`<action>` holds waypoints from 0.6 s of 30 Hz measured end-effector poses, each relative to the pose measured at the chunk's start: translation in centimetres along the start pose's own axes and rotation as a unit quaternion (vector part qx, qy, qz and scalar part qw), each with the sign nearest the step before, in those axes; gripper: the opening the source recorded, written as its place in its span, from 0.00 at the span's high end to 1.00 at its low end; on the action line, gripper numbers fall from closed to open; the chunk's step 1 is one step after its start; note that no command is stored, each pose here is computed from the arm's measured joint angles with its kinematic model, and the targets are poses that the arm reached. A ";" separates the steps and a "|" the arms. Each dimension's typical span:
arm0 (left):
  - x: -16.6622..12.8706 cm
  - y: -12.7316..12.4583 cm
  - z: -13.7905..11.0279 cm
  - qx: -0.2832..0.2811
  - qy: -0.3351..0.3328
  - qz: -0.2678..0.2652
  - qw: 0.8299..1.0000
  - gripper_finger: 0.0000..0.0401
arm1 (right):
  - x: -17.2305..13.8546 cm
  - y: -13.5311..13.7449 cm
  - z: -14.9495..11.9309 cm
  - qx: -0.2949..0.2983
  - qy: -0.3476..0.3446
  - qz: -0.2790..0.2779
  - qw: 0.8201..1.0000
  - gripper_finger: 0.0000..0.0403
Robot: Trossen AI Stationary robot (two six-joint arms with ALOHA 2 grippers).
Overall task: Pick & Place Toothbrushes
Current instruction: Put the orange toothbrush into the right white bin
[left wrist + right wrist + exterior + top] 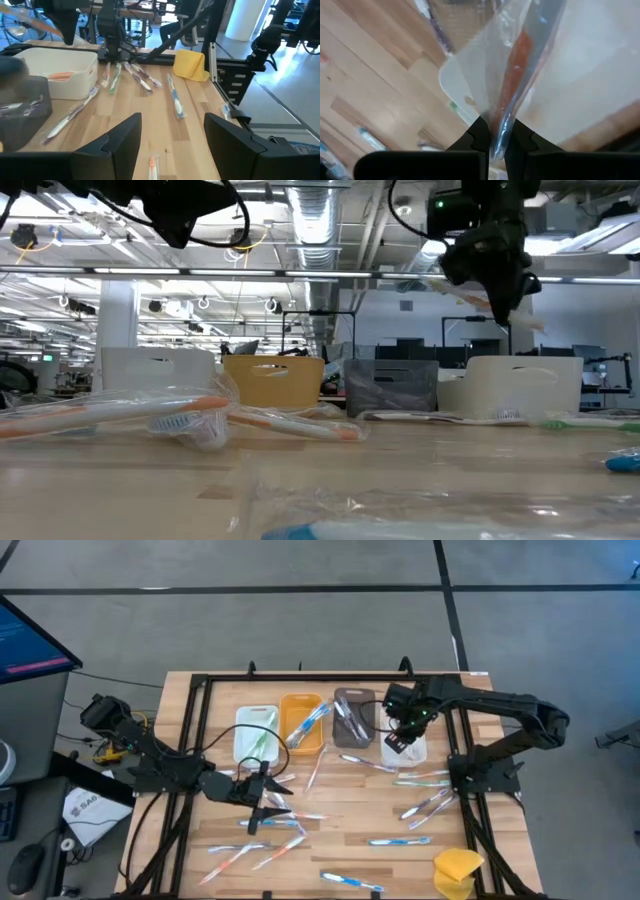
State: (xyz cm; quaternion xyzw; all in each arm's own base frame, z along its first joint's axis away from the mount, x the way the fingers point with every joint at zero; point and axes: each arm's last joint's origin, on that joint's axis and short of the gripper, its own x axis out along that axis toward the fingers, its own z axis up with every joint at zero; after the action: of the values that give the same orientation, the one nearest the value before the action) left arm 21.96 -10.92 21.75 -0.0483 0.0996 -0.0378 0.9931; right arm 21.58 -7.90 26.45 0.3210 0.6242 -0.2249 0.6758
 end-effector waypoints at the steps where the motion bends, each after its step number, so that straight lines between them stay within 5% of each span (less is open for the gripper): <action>1: 0.0 0.1 0.0 0.000 0.000 0.002 1.000 0.48 | 0.0 -0.3 0.1 0.002 0.002 -0.001 1.000 0.95; 18: 0.1 0.5 -0.5 -0.015 0.028 0.013 0.999 0.48 | 4.5 -1.1 2.9 0.011 0.105 -0.042 0.994 0.95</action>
State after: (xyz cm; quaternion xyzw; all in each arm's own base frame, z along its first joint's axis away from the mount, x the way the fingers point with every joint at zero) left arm 21.99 -10.53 21.17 -0.0610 0.1281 -0.0244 0.9896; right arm 23.33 -10.31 21.90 0.3240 0.7019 -0.2251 0.5931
